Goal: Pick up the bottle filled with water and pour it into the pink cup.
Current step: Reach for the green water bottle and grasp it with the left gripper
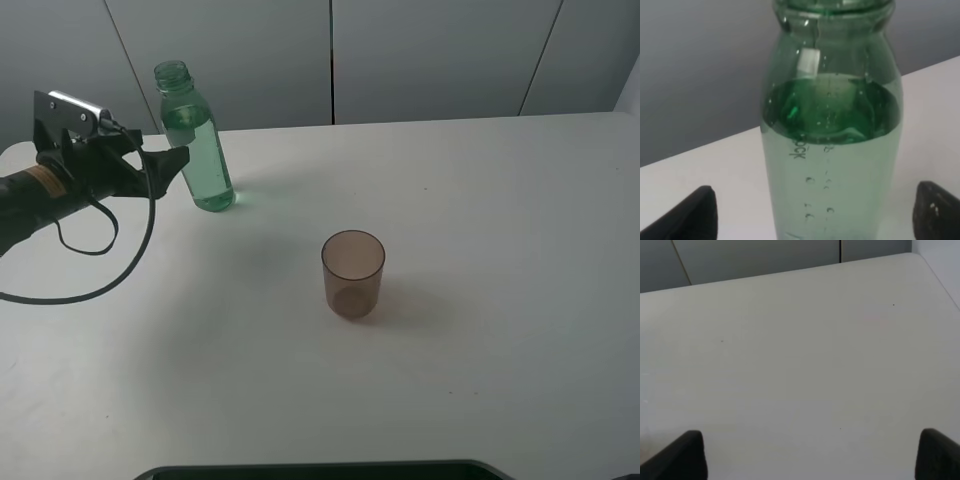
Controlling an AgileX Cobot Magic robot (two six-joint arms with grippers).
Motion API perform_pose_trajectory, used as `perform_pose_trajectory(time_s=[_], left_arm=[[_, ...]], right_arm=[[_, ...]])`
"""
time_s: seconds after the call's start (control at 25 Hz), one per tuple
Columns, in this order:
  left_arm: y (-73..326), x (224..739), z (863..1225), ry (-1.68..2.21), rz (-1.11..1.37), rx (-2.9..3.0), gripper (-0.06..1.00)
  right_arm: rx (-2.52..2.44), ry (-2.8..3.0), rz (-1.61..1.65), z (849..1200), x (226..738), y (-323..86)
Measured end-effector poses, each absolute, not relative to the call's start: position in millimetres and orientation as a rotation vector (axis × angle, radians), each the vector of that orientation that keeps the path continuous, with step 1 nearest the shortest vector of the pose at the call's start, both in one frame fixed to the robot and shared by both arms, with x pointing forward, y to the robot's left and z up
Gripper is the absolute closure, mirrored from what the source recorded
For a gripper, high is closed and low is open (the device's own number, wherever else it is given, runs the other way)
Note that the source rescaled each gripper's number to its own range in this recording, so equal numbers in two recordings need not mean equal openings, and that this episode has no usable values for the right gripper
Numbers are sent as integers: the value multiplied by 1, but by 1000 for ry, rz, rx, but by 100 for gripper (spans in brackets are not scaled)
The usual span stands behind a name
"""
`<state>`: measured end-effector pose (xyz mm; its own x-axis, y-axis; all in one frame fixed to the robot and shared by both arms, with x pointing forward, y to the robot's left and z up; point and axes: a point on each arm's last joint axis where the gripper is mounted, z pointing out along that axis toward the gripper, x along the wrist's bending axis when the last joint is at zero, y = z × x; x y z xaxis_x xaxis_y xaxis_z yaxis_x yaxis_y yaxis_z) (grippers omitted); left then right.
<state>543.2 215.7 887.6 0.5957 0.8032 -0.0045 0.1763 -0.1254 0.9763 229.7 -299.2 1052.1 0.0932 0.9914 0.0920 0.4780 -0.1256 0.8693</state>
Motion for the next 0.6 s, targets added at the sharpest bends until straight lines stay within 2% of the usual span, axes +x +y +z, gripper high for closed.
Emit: perform_pose_trajectory(time_s=[0.6], left_arm=[[195, 574, 860, 777, 618, 1648, -6]], right_arm=[[1693, 1460, 959, 1052, 230, -299]])
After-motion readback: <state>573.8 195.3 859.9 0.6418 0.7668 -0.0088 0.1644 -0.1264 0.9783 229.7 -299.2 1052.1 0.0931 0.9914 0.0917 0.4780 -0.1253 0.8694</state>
